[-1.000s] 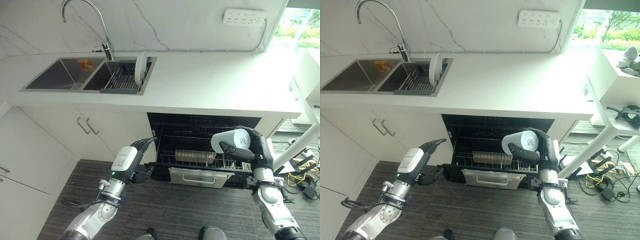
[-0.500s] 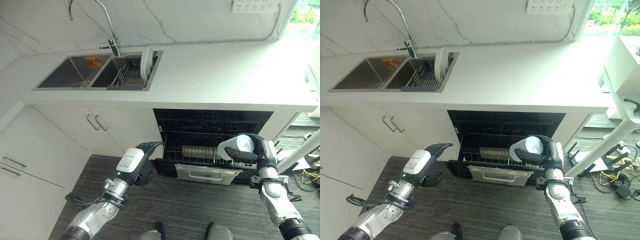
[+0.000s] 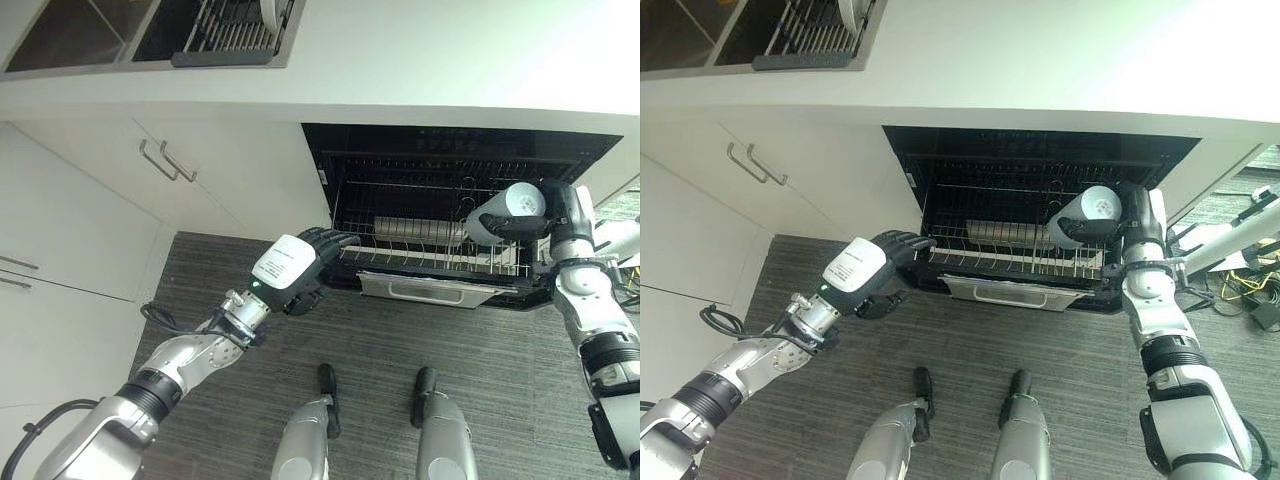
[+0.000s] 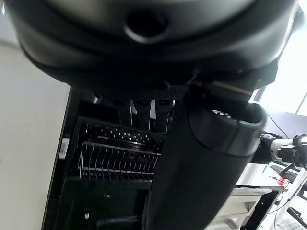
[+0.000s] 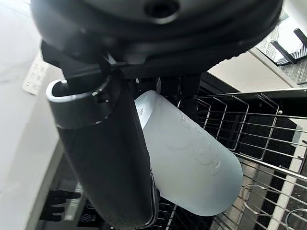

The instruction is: Place the dishes in the dishwasher.

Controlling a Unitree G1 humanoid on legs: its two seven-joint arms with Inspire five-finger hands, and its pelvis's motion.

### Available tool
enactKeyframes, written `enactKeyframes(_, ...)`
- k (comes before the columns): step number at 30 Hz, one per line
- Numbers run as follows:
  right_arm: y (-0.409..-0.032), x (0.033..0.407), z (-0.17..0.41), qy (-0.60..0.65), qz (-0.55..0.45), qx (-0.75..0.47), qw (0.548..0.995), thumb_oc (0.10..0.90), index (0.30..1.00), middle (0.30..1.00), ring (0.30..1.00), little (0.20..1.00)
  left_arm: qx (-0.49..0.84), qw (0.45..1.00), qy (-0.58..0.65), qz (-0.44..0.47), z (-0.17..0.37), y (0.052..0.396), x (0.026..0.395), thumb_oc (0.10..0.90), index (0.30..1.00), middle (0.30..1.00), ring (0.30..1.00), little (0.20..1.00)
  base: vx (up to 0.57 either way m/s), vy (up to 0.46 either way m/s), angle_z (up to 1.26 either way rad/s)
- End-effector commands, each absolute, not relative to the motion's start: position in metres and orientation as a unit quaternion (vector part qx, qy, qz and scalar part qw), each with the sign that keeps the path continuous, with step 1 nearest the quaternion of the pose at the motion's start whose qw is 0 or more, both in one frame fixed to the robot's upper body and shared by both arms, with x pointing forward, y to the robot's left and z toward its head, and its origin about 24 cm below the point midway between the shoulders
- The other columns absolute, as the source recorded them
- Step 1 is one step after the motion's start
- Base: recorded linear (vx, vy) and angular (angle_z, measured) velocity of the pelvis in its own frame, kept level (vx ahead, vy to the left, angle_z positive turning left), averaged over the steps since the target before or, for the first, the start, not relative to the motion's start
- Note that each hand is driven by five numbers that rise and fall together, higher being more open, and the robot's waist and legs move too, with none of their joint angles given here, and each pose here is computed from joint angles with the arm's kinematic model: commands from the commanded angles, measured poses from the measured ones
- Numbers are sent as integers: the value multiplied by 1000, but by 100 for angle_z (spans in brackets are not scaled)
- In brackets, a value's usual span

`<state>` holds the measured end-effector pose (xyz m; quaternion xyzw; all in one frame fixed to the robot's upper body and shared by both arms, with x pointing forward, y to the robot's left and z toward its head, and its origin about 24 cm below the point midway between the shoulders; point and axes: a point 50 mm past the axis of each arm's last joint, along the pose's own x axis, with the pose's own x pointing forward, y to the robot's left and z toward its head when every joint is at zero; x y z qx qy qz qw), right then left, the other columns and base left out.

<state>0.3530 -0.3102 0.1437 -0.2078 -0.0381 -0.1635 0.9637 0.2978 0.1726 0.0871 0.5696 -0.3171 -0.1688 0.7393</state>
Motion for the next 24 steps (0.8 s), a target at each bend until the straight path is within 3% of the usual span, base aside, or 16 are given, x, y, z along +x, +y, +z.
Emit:
enactKeyframes(1, -314, 359, 193, -111, -161, -219, 956, 400, 300, 300, 300, 300, 534, 739, -383, -150, 120, 172, 299, 800, 900, 900, 900, 900, -12, -21, 3)
enactKeyframes(8, -317, 371, 218, -92, -164, -257, 948, 400, 300, 300, 300, 300, 548, 716, -402, -161, 135, 168, 307, 800, 900, 900, 900, 900, -37, -14, 0)
enactKeyframes(11, -314, 377, 232, -87, -154, -340, 924, 400, 300, 300, 300, 300, 552, 704, -416, -163, 148, 165, 312, 800, 900, 900, 900, 900, -65, -20, 5)
enactKeyframes(24, -294, 395, 248, -60, -152, -320, 933, 400, 300, 300, 300, 300, 560, 676, -456, -150, 186, 153, 328, 800, 900, 900, 900, 900, -55, 0, 5)
